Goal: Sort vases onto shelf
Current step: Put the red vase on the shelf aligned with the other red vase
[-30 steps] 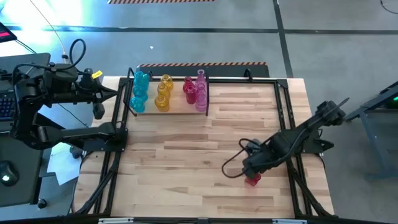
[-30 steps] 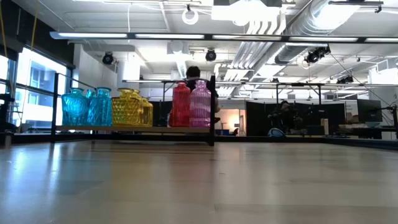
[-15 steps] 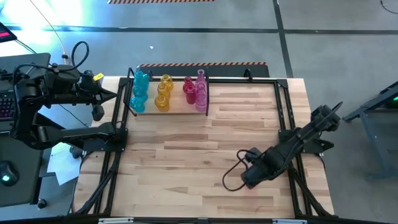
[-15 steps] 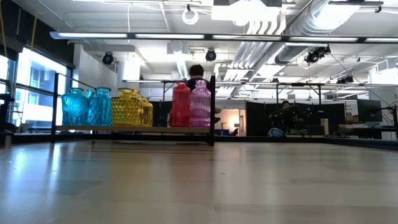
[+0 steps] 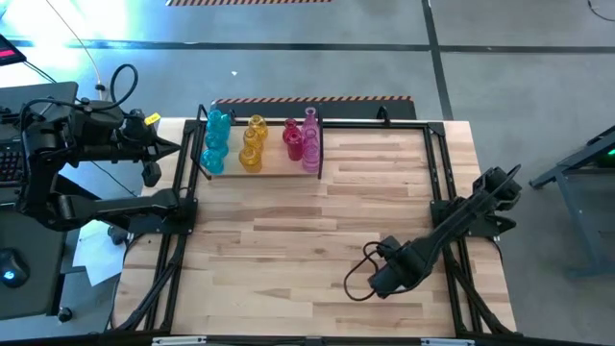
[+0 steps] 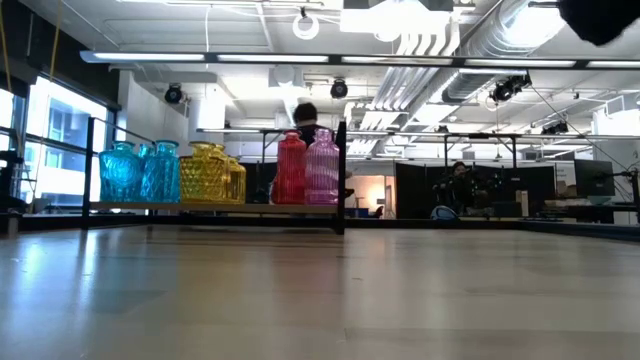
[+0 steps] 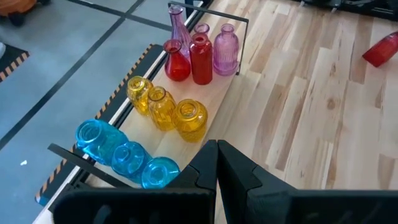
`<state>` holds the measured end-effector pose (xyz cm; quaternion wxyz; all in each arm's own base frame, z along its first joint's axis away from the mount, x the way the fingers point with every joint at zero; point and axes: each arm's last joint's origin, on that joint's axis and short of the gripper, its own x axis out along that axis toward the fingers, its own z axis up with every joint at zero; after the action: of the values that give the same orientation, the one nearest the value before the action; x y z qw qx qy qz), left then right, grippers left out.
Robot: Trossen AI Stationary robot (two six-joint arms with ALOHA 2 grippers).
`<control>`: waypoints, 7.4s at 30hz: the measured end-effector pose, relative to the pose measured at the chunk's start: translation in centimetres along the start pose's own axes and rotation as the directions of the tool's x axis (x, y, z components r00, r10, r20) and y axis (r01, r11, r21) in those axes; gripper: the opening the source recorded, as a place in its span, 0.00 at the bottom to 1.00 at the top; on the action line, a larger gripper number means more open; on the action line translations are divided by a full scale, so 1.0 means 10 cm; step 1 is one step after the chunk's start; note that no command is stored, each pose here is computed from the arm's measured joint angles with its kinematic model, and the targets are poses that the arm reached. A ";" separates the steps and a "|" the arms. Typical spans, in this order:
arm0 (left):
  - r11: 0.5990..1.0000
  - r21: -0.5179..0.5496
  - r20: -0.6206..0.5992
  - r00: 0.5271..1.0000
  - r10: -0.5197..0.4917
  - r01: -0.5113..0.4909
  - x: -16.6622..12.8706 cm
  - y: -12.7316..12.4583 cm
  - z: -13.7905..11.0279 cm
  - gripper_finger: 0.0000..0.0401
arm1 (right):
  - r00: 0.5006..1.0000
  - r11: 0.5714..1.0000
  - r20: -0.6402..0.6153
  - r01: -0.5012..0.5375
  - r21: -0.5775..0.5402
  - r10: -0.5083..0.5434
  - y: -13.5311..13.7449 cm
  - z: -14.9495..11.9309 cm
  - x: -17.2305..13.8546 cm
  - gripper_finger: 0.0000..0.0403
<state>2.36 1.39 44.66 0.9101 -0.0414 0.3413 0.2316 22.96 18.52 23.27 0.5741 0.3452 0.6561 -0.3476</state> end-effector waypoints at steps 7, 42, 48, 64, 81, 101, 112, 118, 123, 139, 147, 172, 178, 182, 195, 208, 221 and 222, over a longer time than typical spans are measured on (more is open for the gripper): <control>1.000 -0.026 0.000 1.000 0.000 0.000 -0.01 0.00 -0.01 0.00 | 0.997 0.997 -0.009 -0.070 0.027 0.070 -0.04 0.02 0.15 0.53; 0.990 -0.141 0.028 1.000 -0.006 0.010 0.07 0.00 0.02 0.00 | 0.836 0.862 0.306 -0.327 -0.388 0.455 0.29 1.90 -0.94 0.02; 0.985 -0.154 -0.027 0.996 -0.084 0.079 0.40 -0.03 0.00 0.00 | 0.788 0.790 0.339 -0.281 -0.545 0.515 0.51 2.52 -1.18 0.02; 0.903 -0.299 0.083 0.951 -0.297 0.308 1.50 -0.16 -0.01 0.00 | 0.844 0.728 0.297 -0.149 -0.670 0.446 0.30 3.50 -1.09 0.01; 0.901 -0.248 -0.039 0.925 -0.377 0.357 2.68 -0.68 0.21 0.00 | 0.802 0.674 0.355 -0.079 -0.734 0.481 0.15 3.64 -1.26 0.02; 0.984 -0.172 -0.151 0.987 -0.062 0.035 3.15 -0.68 0.11 0.00 | 0.829 0.676 0.308 -0.109 -0.729 0.466 0.13 3.71 -1.15 0.02; 0.982 -0.190 -0.176 0.983 -0.050 0.016 3.31 -0.73 0.07 0.00 | 0.845 0.671 0.292 -0.101 -0.735 0.447 0.17 3.82 -0.98 0.02; 0.982 -0.187 -0.166 0.986 -0.025 -0.007 3.36 -0.73 0.07 0.00 | 0.841 0.664 0.298 -0.093 -0.742 0.451 0.14 3.86 -0.98 0.02; 0.982 -0.185 -0.161 0.987 -0.011 -0.019 3.46 -0.75 0.06 0.00 | 0.840 0.665 0.303 -0.089 -0.741 0.450 0.11 3.89 -0.98 0.02; 0.976 -0.209 -0.215 0.977 0.011 -0.057 3.45 -0.73 0.01 0.00 | 0.831 0.618 0.262 -0.120 -0.777 0.491 0.18 4.03 -0.78 0.02; 0.970 -0.232 -0.207 0.978 0.018 -0.067 3.45 -0.76 -0.01 0.00 | 0.832 0.621 0.278 -0.098 -0.778 0.480 0.19 4.04 -0.78 0.02; 0.970 -0.220 -0.181 0.981 0.063 -0.103 3.46 -0.74 0.00 0.00 | 0.793 0.617 0.342 -0.054 -0.785 0.504 0.20 4.07 -0.91 0.15; 0.968 -0.232 -0.162 0.985 0.057 -0.094 3.46 -0.75 0.03 0.00 | 0.788 0.620 0.355 -0.042 -0.783 0.502 0.18 4.04 -0.97 0.17; 0.968 -0.234 -0.162 0.986 0.048 -0.086 3.46 -0.75 0.03 0.00 | 0.788 0.619 0.341 -0.063 -0.783 0.512 0.18 4.04 -0.97 0.17; 0.964 -0.257 -0.164 0.986 0.029 -0.071 3.46 -0.78 0.02 0.00 | 0.785 0.589 0.312 -0.082 -0.804 0.535 0.18 4.02 -0.98 0.17; 0.955 -0.293 -0.165 0.986 0.007 -0.056 3.46 -0.82 0.02 0.00 | 0.753 0.551 0.287 -0.118 -0.826 0.592 0.21 4.00 -1.03 0.17; 0.941 -0.334 -0.156 0.988 -0.008 -0.045 3.46 -0.82 0.03 0.00 | 0.753 0.560 0.305 -0.101 -0.822 0.583 0.21 4.02 -1.03 0.17; 0.941 -0.335 -0.156 0.988 -0.009 -0.045 3.46 -0.82 0.03 0.00 | 0.752 0.560 0.306 -0.100 -0.822 0.583 0.21 4.02 -1.03 0.17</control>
<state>29.05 7.77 22.05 0.8580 -0.2115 0.3667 0.2910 46.42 -15.19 29.40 0.8843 0.0808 0.4599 0.0049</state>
